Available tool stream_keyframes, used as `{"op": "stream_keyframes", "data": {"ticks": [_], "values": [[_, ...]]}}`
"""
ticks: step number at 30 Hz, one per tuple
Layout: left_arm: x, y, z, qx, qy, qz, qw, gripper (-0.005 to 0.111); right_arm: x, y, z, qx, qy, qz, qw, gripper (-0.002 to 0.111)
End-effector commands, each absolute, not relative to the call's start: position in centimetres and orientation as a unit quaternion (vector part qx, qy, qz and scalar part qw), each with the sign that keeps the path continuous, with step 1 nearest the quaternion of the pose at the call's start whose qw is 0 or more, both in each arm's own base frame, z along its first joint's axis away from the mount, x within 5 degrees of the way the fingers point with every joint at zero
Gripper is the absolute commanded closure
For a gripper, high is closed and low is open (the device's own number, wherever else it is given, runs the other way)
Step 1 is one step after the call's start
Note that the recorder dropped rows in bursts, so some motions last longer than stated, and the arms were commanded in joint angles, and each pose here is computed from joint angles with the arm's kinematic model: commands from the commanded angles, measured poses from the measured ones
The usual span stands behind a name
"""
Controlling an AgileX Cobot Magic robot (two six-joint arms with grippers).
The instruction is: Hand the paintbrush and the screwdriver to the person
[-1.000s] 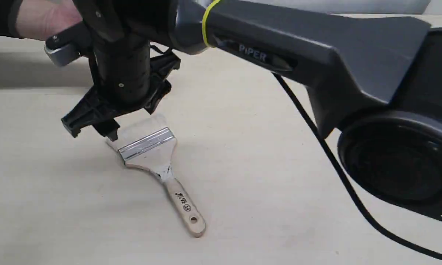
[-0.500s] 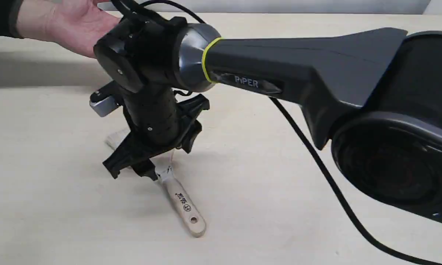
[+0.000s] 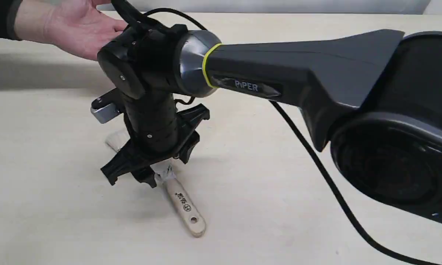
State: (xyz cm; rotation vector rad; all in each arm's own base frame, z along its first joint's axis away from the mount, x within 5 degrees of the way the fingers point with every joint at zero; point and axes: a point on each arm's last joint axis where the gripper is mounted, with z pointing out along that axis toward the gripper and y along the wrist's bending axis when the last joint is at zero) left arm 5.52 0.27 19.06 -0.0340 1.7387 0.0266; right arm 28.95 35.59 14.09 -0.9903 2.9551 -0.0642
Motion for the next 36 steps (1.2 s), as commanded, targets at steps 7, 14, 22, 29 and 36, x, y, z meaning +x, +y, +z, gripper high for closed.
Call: {"op": "stream_keyframes", "data": {"ticks": [7,14,22,29,36], "values": [[5.5,0.2,19.1,-0.013,0.762,0.007,0.647,0.107,29.1,35.8,10.5,-0.315,0.949,-0.026,-0.009,0.048],[5.5,0.2,19.1,-0.013,0.762,0.007,0.647,0.107,28.8,35.5,7.0,-0.331,0.941,-0.048,-0.048,0.084],[5.5,0.2,19.1,-0.013,0.762,0.007,0.647,0.107,29.5,36.2,11.2,-0.364,0.931,-0.033,-0.015,0.104],[5.5,0.2,19.1,-0.013,0.762,0.007,0.647,0.107,30.4,37.5,21.2,-0.371,0.922,0.034,0.104,0.104],[5.5,0.2,19.1,-0.013,0.762,0.008,0.648,0.107,30.6,37.7,30.0,-0.368,0.899,0.094,0.217,0.104]]}}
